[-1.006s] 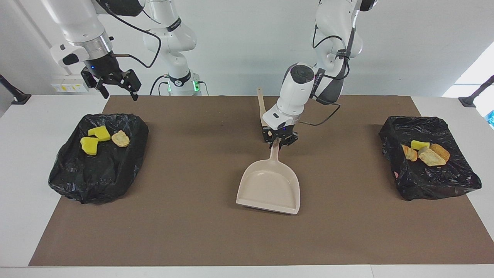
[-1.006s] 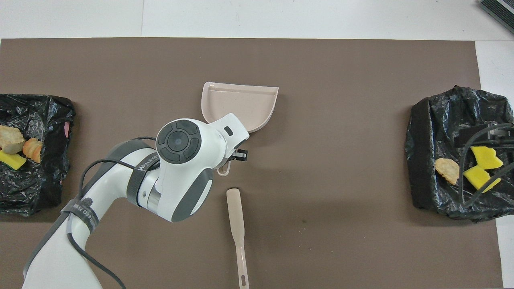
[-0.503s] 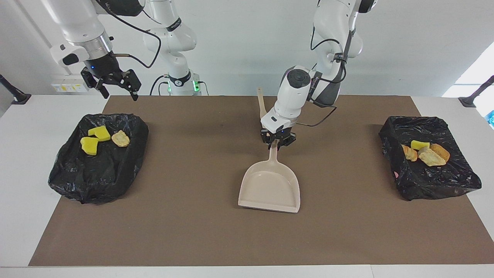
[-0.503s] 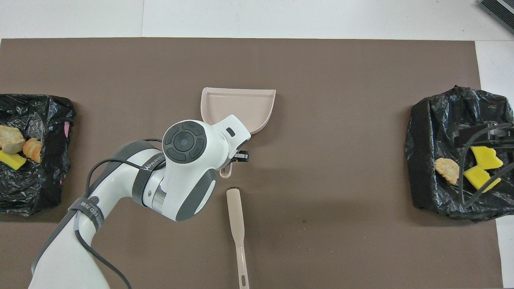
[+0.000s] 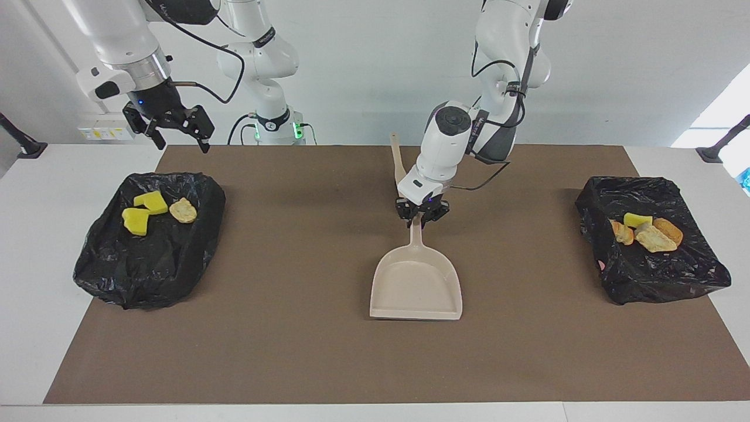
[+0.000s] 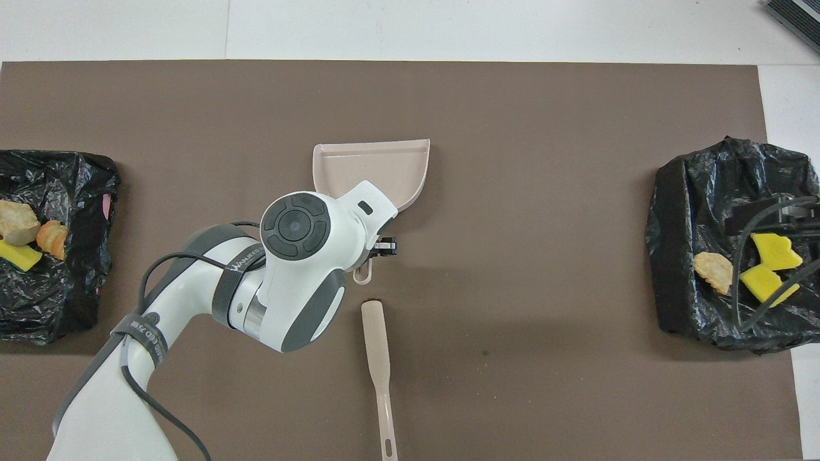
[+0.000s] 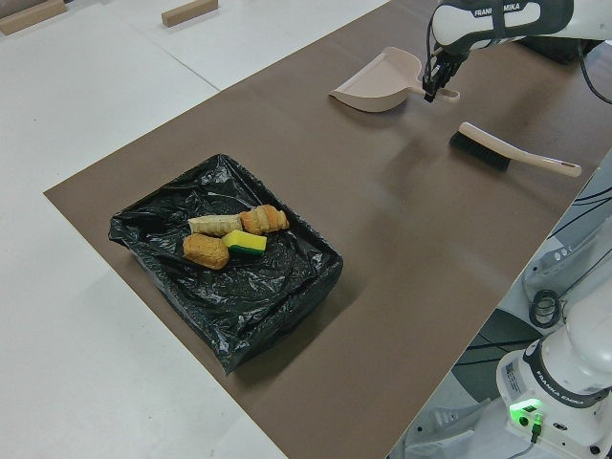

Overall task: Sweep and dump trash in bin
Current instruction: 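Set the dustpan down and withdraw the left gripper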

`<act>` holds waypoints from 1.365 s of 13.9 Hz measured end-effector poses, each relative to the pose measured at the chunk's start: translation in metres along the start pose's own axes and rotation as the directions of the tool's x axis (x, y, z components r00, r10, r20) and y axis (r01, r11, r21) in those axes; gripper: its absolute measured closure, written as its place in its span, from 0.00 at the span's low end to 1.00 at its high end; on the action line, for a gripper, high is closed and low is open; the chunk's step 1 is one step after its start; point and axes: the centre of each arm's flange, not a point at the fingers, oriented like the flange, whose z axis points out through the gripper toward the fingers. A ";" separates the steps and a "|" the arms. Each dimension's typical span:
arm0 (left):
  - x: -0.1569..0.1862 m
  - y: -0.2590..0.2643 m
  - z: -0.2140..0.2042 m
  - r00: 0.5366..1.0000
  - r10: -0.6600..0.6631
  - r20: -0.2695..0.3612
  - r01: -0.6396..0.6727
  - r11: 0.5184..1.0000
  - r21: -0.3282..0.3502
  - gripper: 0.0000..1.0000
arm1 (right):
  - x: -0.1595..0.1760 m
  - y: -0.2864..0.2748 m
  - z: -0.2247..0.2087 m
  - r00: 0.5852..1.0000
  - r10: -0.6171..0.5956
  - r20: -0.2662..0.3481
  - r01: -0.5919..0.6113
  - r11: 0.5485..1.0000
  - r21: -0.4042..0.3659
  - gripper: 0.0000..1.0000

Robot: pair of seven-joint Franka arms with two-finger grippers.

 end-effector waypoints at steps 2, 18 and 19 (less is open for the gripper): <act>0.000 0.000 0.000 1.000 -0.005 0.000 0.005 1.000 0.000 0.67 | 0.000 0.000 0.000 1.000 0.000 0.000 0.000 1.000 0.000 0.00; 0.008 -0.007 -0.008 0.996 -0.084 -0.019 0.084 0.996 -0.010 0.00 | 0.000 0.000 0.000 1.000 0.000 0.000 0.000 1.000 0.000 0.00; 0.013 -0.011 -0.016 0.995 -0.093 -0.018 0.093 0.996 -0.008 0.00 | 0.000 0.000 0.000 1.000 0.000 0.000 0.000 1.000 0.000 0.00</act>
